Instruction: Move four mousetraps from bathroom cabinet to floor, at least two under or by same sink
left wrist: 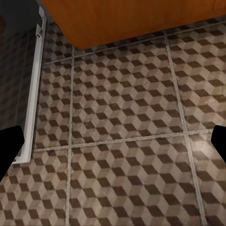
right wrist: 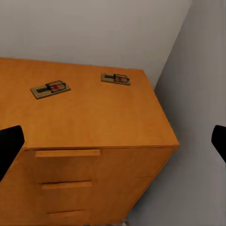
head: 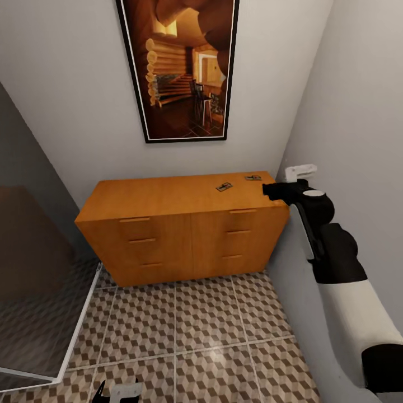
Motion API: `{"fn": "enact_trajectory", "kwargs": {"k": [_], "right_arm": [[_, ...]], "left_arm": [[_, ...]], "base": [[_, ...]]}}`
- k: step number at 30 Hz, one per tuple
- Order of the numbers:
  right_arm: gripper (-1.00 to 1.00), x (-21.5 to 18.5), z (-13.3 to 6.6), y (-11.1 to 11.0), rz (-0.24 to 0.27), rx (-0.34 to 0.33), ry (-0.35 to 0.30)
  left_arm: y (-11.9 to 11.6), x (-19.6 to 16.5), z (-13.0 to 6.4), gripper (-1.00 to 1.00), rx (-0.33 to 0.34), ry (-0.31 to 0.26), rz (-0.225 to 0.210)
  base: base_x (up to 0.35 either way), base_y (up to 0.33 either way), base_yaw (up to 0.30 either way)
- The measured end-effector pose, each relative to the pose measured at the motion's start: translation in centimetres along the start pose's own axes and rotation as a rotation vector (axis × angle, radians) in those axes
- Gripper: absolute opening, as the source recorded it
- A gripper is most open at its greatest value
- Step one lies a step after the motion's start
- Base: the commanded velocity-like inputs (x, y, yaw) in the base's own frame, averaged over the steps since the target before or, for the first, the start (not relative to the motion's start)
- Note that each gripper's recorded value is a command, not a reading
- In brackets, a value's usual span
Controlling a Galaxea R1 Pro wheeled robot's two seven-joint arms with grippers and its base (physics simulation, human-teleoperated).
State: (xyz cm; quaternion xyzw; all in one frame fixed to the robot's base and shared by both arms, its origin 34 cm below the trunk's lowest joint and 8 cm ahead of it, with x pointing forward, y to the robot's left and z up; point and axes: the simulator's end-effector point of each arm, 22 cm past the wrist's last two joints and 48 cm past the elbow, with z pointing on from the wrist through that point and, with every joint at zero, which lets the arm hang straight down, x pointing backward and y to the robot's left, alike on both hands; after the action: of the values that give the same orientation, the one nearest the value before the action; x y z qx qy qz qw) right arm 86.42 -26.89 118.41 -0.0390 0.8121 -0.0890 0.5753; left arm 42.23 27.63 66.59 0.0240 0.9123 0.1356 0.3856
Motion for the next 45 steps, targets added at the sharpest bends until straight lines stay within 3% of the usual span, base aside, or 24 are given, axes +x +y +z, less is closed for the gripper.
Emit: {"fn": "enact_trajectory", "kwargs": {"k": [10,14,15,19,20,24,25,27,28,29,30,33,35,38,45], "right_arm": [[1.0,-16.1,-1.0,0.3,-0.007,-0.168,-0.125],[1.0,-18.6,-0.8,1.4,-0.014,-0.283,-0.113],[1.0,-18.9,-0.8,2.5,-0.018,-0.356,-0.095],[1.0,-18.3,-1.3,5.6,-0.056,-0.501,-0.052],[1.0,-17.5,-1.5,7.1,-0.097,-0.555,-0.025],[1.0,-14.8,-2.1,10.2,-0.222,-0.64,0.04],[1.0,-13.2,-2.5,11.8,-0.293,-0.686,0.072],[1.0,-11.4,-3.0,13.5,-0.372,-0.737,0.101],[1.0,-9.6,-3.7,14.9,-0.445,-0.792,0.126],[1.0,-8.7,-4.0,15.5,-0.483,-0.819,0.138],[1.0,-6.0,-4.9,16.8,-0.579,-0.891,0.175],[1.0,-1.1,-5.6,17.6,-0.749,-0.952,0.259],[1.0,0.7,-5.2,17.1,-0.795,-0.952,0.298],[1.0,2.4,-4.4,16.1,-0.825,-0.951,0.334],[1.0,5.0,-4.0,14.3,-0.856,-1.019,0.378]], "left_arm": [[-0.2,0.2,-0.1,1.0,0.004,0.006,0.001],[-0.3,0.3,-0.2,1.0,0.005,0.008,0.001],[-0.3,0.3,-0.2,1.0,0.005,0.009,0.001],[-0.3,0.3,-0.2,1.0,0.005,0.009,0.001],[-0.3,0.3,-0.2,1.0,0.005,0.01,0.001],[-0.3,0.3,-0.2,1.0,0.005,0.01,0.001],[-0.3,0.4,-0.2,1.0,0.006,0.01,0.001],[-0.3,0.4,-0.2,1.0,0.005,0.01,0.001],[-0.3,0.4,-0.2,1.0,0.005,0.011,0.001],[-0.3,0.4,-0.2,1.0,0.006,0.011,0.001],[-0.3,0.4,-0.2,1.0,0.006,0.011,0.002],[-0.3,0.4,-0.2,1.0,0.006,0.012,0.001],[-0.3,0.4,-0.2,1.0,0.006,0.012,0.001],[-0.3,0.4,-0.2,1.0,0.006,0.012,0.002],[-0.3,0.4,-0.2,1.0,0.006,0.012,0.002]], "base": [[0.0,0.0,0.0],[0.0,0.0,0.0],[0.0,0.0,0.0],[0.0,0.0,0.0],[0.0,0.0,0.0],[0.0,0.0,0.0],[0.0,0.0,0.0],[0.0,0.0,0.0],[0.0,0.0,0.0],[0.0,0.0,0.0],[0.0,0.0,0.0],[0.0,0.0,0.0],[0.0,0.0,0.0],[0.0,0.0,0.0],[0.0,0.0,0.0]]}}
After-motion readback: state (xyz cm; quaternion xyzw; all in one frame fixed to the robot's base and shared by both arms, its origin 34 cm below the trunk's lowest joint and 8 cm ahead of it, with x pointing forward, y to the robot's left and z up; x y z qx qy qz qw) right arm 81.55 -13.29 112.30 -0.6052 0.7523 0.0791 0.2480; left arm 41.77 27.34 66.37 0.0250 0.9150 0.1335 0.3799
